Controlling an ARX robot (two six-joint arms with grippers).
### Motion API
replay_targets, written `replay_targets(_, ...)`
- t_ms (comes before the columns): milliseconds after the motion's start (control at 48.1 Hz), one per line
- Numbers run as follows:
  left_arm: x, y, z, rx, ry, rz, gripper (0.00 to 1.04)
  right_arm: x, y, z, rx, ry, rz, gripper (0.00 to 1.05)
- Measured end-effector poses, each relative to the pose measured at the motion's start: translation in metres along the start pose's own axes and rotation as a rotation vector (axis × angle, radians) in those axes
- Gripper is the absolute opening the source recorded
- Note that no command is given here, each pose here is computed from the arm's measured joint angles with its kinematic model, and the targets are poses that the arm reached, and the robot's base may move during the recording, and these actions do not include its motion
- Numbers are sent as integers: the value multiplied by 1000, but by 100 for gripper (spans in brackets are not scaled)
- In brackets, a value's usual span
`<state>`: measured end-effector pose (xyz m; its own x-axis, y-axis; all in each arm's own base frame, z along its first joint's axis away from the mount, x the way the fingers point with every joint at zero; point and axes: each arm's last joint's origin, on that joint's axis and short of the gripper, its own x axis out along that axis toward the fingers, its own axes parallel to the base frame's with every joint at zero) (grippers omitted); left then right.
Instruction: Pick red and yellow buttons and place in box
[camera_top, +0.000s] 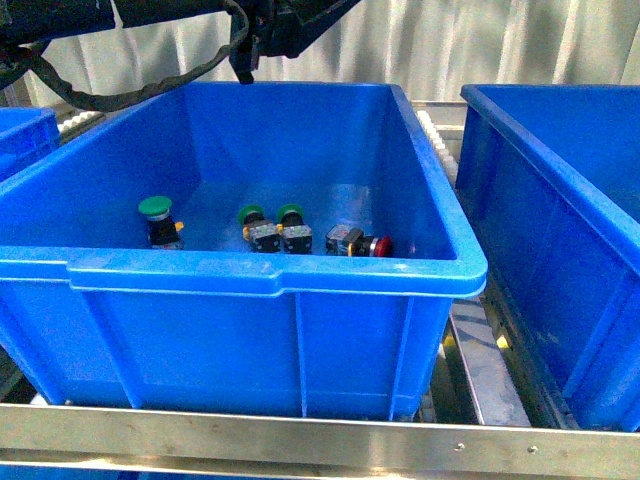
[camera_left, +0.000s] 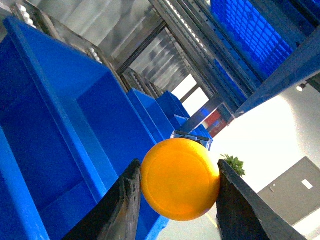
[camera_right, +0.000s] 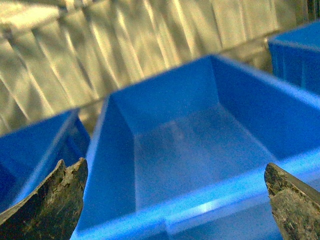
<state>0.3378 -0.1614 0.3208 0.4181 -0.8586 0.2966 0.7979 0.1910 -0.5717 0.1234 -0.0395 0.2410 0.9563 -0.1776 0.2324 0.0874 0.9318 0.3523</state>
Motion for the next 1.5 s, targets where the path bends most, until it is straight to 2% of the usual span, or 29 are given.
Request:
replay_targets(146,4,-3,-3,-9,16,-7,34,31,-10,42,64,-107,3,102)
replay_targets(229,8,-4,-4,-4,22,-16,34,55,-21,55,230,-95,-28,102)
replay_targets(291,13,-3,-7,-10,37,-19,34,78,-24,55,464,-80,-58,102)
replay_targets(354,19,-1,-11,-18,48,-25,34,95,-16,50,655,-74,-34,102)
replay_targets(416,22,0,-12,-19,53,-31,34,104,-7,44,738,-63,-10,102)
replay_targets(458,25,0,-13,-20,55,-36,34,116,8,35,838,-36,21,102)
replay_targets(541,29,-1,-12,-17,58,-49,34,133,31,22,944,11,56,102)
replay_targets(790,39,0,-16,-22,76,-73,34,158,84,-1,1039,109,111,102)
replay_targets(957,43,3,-21,-31,90,-81,34,160,121,-1,1088,148,184,102)
replay_targets(1498,60,17,-18,-42,90,-105,34,130,158,-2,1125,225,236,102)
